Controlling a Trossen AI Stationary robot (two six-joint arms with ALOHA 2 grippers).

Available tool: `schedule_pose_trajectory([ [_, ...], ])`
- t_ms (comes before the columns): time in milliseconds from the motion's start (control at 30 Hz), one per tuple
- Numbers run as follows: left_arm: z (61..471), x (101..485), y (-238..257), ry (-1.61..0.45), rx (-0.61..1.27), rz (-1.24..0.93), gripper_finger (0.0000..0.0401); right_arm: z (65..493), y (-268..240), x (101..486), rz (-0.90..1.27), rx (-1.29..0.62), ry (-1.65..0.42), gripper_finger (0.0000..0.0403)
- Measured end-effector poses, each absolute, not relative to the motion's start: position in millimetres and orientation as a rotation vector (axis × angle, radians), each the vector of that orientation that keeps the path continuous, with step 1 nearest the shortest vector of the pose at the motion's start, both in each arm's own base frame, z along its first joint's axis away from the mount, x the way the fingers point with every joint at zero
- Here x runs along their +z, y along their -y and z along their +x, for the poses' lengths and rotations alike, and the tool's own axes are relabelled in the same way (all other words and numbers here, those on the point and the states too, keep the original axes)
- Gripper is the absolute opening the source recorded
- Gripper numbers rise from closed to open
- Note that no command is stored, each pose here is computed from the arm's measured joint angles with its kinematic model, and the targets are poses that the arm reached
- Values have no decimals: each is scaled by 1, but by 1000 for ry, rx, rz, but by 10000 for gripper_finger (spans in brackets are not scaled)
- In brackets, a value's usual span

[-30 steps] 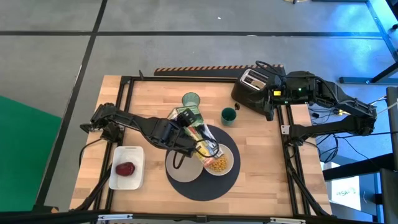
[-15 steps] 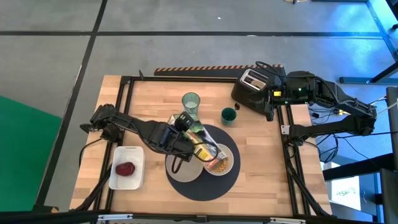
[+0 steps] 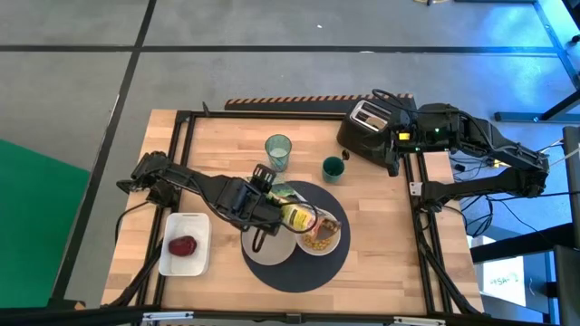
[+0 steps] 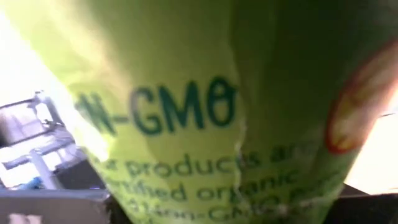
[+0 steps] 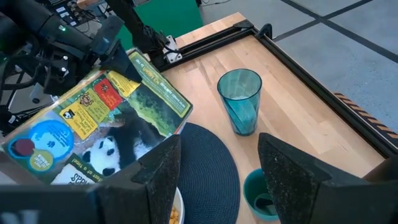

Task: Arrange a breakfast setting
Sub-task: Pour the cereal from the cereal box into the white bowl

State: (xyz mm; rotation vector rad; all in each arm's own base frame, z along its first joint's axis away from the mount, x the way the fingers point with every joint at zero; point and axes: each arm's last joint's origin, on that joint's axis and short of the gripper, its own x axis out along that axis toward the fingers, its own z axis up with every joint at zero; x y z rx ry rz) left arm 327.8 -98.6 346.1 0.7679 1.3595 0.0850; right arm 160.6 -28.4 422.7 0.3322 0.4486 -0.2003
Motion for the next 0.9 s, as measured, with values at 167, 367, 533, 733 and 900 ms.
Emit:
schedule_pose_trajectory([
  [167, 318, 359, 97, -1309, 151, 660, 183, 161, 28, 423, 336, -182, -450, 207],
  [367, 300, 381, 91, -1210, 257, 483, 183, 160, 27, 428, 329, -163, -399, 207],
  [533, 287, 396, 90, -1042, 386, 308, 183, 160, 27, 435, 305, -133, -332, 207],
  [733, 273, 374, 90, -807, 538, 145, 183, 158, 26, 437, 280, -112, -317, 207],
  [900, 246, 351, 78, -547, 740, -25, 183, 158, 26, 436, 252, -101, -332, 207],
])
